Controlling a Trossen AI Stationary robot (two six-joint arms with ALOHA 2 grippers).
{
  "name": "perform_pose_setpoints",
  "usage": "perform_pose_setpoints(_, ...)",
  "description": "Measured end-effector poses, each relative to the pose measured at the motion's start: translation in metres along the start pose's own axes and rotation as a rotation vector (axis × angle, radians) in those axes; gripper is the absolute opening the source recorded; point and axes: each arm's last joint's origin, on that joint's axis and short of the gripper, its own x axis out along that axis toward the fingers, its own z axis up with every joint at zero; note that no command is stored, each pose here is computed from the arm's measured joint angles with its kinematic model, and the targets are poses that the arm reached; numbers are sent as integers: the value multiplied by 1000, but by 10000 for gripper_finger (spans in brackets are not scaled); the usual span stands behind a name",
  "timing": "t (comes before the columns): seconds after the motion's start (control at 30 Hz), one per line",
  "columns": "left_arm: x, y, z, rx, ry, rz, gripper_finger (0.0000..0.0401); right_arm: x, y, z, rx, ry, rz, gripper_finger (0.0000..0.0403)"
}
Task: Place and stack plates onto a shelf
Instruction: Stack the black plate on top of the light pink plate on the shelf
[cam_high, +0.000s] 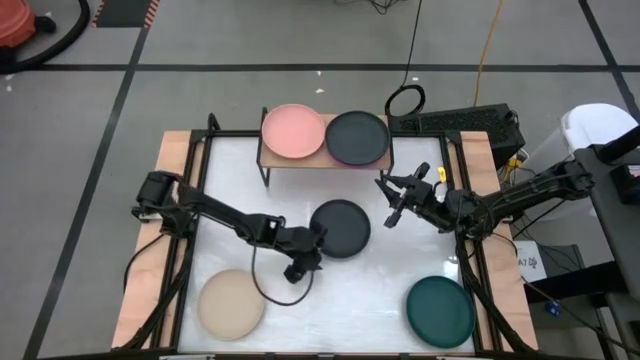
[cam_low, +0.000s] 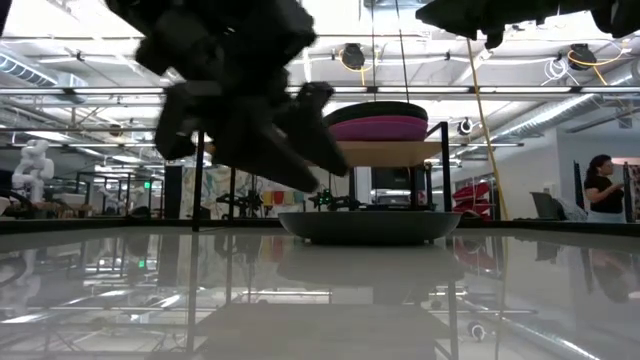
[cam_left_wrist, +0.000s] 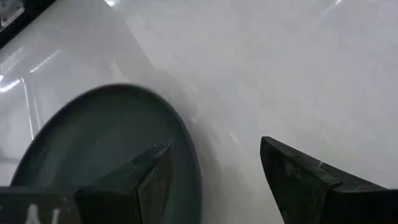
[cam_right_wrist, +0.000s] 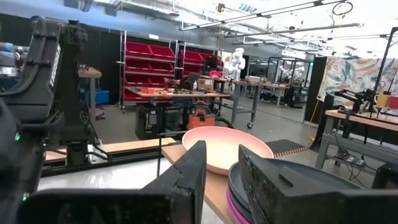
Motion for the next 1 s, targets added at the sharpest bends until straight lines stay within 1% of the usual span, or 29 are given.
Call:
perform_pose_setpoints(0.1, 8, 0, -7, -8, 58, -22, 241, 0, 0, -1, -4, 4, 1, 77)
perform_pose_setpoints(0.27, 14, 10, -16, -28, 103, 28, 241, 0, 0, -2, -14, 13, 3, 77)
perform_pose_setpoints(0.37, 15, 14, -24, -66, 141, 25, 239, 0, 0, -2, -18, 16, 3, 77)
perform_pose_setpoints(0.43, 17, 16, -30, -80, 163, 22, 229, 0, 1, -2, -19, 17, 4, 77)
perform_pose_setpoints(0.5, 17, 16, -34, -88, 191, 8, 210, 0, 0, -2, -17, 16, 4, 77)
perform_pose_setpoints(0.6, 19, 17, -38, -90, 207, -3, 168, 0, 0, -2, -17, 16, 4, 77)
perform_pose_setpoints(0.7, 19, 17, -39, -92, 208, -13, 116, 0, 0, -2, -17, 16, 4, 77)
perform_pose_setpoints(0.8, 10, 19, -36, -80, 226, 12, 60, 0, 0, -2, -17, 16, 4, 77)
perform_pose_setpoints(0.87, -2, 24, -27, -61, 226, 61, 24, 0, 0, -2, -17, 16, 3, 77)
perform_pose_setpoints(0.9, -12, 26, -20, -60, 227, 86, 16, 0, 0, -2, -16, 15, 3, 77)
perform_pose_setpoints(1.0, -45, 29, 0, -36, 231, 184, 14, 0, 0, -2, -14, 13, 3, 77)
